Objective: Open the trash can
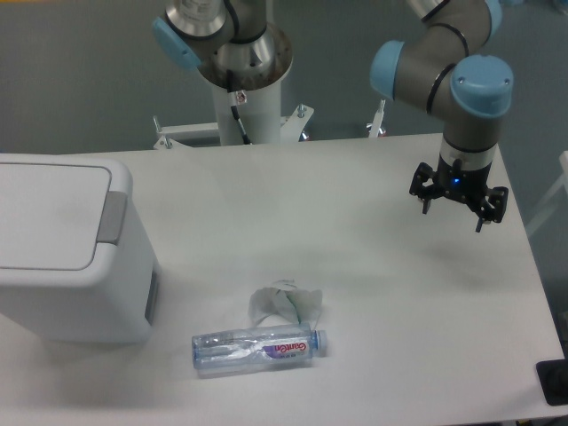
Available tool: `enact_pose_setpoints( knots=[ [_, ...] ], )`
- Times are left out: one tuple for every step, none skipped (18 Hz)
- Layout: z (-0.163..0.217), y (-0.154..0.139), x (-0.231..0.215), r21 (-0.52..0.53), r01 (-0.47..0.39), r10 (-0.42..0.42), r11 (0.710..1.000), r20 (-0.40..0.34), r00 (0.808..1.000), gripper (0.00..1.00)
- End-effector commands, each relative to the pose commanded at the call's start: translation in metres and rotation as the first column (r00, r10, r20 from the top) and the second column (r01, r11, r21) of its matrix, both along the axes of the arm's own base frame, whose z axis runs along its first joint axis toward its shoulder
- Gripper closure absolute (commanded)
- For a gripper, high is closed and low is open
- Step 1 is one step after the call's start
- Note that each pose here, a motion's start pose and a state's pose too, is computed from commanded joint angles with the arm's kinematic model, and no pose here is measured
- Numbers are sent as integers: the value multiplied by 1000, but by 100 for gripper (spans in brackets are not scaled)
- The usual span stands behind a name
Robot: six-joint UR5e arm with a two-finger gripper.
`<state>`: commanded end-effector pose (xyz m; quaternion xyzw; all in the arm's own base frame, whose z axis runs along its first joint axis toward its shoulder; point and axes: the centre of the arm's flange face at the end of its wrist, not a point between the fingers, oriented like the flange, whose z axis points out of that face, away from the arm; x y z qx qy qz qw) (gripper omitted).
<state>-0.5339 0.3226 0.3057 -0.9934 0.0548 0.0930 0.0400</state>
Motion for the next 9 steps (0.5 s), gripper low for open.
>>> enact_pose_setpoints(
  knots=[
    [0, 0, 0, 0, 1, -1, 1000, -2, 1000, 0],
    [0, 0, 0, 0, 3, -3, 1000, -3, 1000, 0],
    [-1, 0, 1, 0, 2, -2, 1000, 0, 1000, 0],
    [-2, 0, 1, -1, 2, -2, 1000, 1, 1000, 0],
    [-1, 1, 2, 1, 3, -3, 1000, 0, 1000, 0],
    [0, 1, 2, 3, 5, -5, 1000, -4, 1000, 0],
    [1, 2, 2, 6, 7, -7, 1000, -9, 1000, 0],
    [2, 3, 4, 8, 10, -10, 1000, -10, 1000, 0],
    [1, 3, 5, 14, 12, -12, 1000, -7, 1000, 0]
  ],
)
